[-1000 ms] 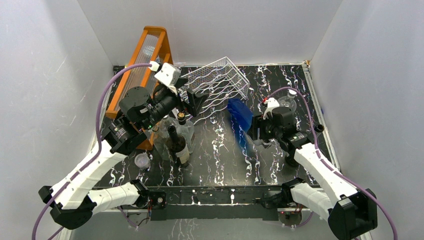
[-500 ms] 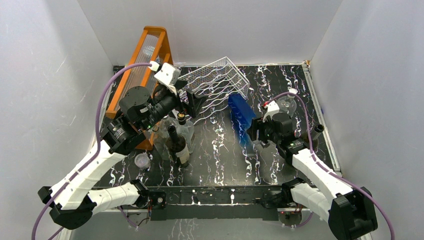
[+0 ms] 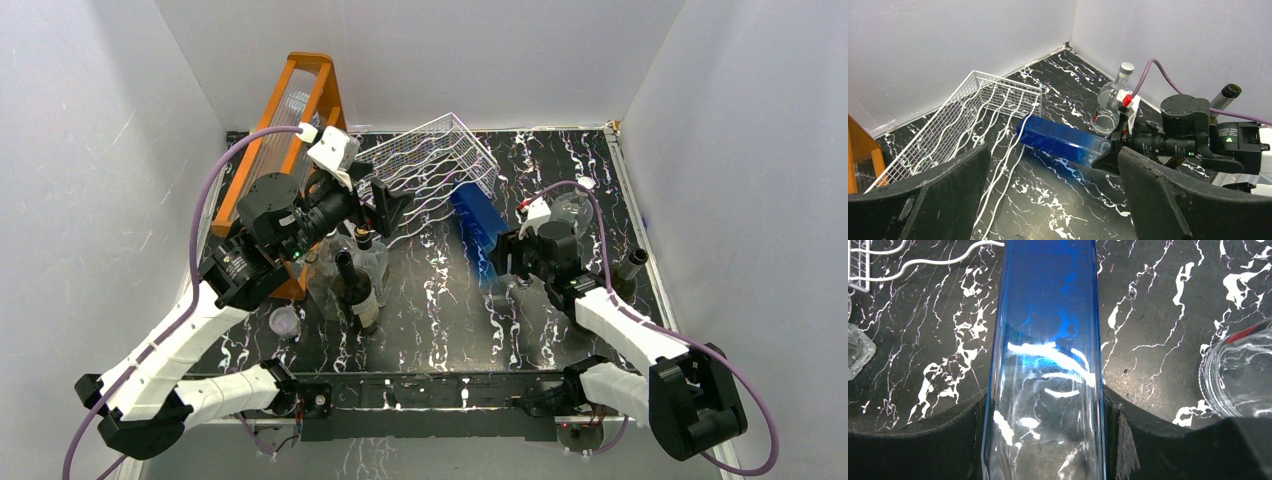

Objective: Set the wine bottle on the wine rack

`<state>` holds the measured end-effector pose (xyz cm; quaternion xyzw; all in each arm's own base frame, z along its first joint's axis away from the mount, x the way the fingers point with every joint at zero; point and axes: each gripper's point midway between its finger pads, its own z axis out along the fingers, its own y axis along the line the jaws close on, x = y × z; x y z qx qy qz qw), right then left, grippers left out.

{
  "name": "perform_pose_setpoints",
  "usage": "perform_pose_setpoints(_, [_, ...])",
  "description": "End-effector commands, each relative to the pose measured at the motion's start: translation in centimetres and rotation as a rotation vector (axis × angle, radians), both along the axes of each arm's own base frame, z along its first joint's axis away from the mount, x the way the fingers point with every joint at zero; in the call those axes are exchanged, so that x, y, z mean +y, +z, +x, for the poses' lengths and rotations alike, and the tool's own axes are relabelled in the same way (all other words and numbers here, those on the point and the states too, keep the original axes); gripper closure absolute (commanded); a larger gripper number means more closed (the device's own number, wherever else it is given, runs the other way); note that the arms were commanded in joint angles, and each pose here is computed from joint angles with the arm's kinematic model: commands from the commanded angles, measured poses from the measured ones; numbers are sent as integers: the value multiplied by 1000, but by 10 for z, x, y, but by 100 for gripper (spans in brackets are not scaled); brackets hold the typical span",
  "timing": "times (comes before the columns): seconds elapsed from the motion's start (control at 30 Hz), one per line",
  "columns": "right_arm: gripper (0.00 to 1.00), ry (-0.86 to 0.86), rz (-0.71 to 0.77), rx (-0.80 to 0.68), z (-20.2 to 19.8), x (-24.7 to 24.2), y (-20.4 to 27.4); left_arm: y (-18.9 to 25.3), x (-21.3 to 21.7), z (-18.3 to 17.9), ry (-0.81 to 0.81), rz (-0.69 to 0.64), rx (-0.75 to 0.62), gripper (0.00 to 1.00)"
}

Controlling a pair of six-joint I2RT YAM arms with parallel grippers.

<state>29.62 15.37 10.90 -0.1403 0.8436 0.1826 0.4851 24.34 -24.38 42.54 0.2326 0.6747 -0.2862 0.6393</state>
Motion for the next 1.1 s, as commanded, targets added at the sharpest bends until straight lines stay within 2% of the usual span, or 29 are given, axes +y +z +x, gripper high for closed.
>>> perform_pose_setpoints(0.0, [100,15,140,-413,44,18,109,26,12,-9,9,-55,-42,2])
perform_pose_setpoints(1.07, [100,-6,105,-576,142,50,108,28,9,-13,-14,-64,-17,3])
